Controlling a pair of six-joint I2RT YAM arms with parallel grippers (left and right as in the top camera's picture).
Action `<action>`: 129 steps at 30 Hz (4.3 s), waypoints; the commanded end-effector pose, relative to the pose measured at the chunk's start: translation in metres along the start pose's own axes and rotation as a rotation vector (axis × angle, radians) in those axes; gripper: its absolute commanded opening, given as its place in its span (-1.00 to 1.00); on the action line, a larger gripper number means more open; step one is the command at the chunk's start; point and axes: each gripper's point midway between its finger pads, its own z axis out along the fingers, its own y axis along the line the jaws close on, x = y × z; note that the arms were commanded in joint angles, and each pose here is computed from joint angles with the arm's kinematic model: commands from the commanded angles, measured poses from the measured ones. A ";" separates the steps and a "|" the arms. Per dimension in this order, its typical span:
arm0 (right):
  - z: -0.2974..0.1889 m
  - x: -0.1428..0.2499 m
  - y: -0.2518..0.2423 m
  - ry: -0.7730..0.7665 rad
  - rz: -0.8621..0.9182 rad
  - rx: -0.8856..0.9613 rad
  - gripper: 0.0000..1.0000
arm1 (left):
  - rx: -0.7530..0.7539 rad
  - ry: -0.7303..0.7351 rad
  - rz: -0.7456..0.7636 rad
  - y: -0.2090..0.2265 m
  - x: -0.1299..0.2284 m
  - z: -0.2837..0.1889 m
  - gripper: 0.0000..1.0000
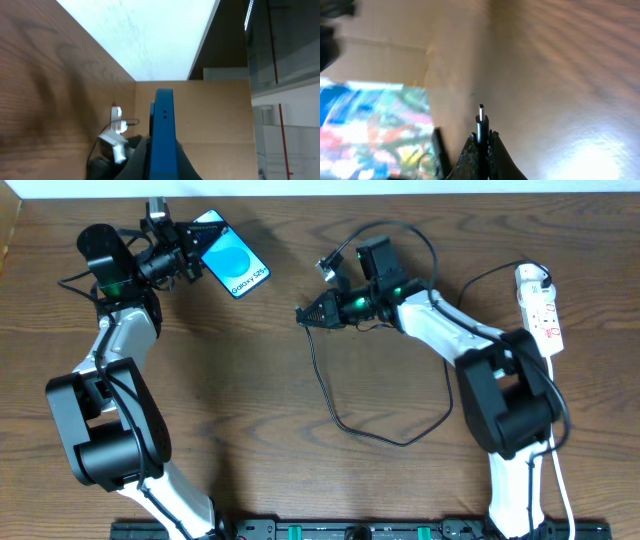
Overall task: Plug charger to phone and switch on socket
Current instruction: 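Lower the right gripper and grasp the cable's USB-C connector, then lift the connector and carry it left to the phone's bottom port, then align and push the connector into the phone's port with the right gripper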
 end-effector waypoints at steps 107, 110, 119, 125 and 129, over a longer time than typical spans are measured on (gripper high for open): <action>-0.025 0.016 0.141 0.132 -0.156 -0.386 -0.98 | 0.109 0.226 0.207 -0.051 0.054 0.028 -0.86; -0.025 0.015 0.141 0.131 -0.160 -0.387 -0.98 | 0.108 0.230 0.208 -0.051 0.055 0.028 -0.85; -0.024 0.012 0.138 0.117 -0.142 -0.365 -0.98 | 0.108 0.232 0.207 -0.051 0.055 0.028 -0.85; -0.021 0.007 0.134 0.095 -0.101 -0.330 -0.98 | 0.108 0.231 0.207 -0.051 0.055 0.028 -0.86; -0.022 0.004 0.135 0.086 -0.107 -0.331 -0.98 | 0.108 0.232 0.207 -0.051 0.055 0.028 -0.86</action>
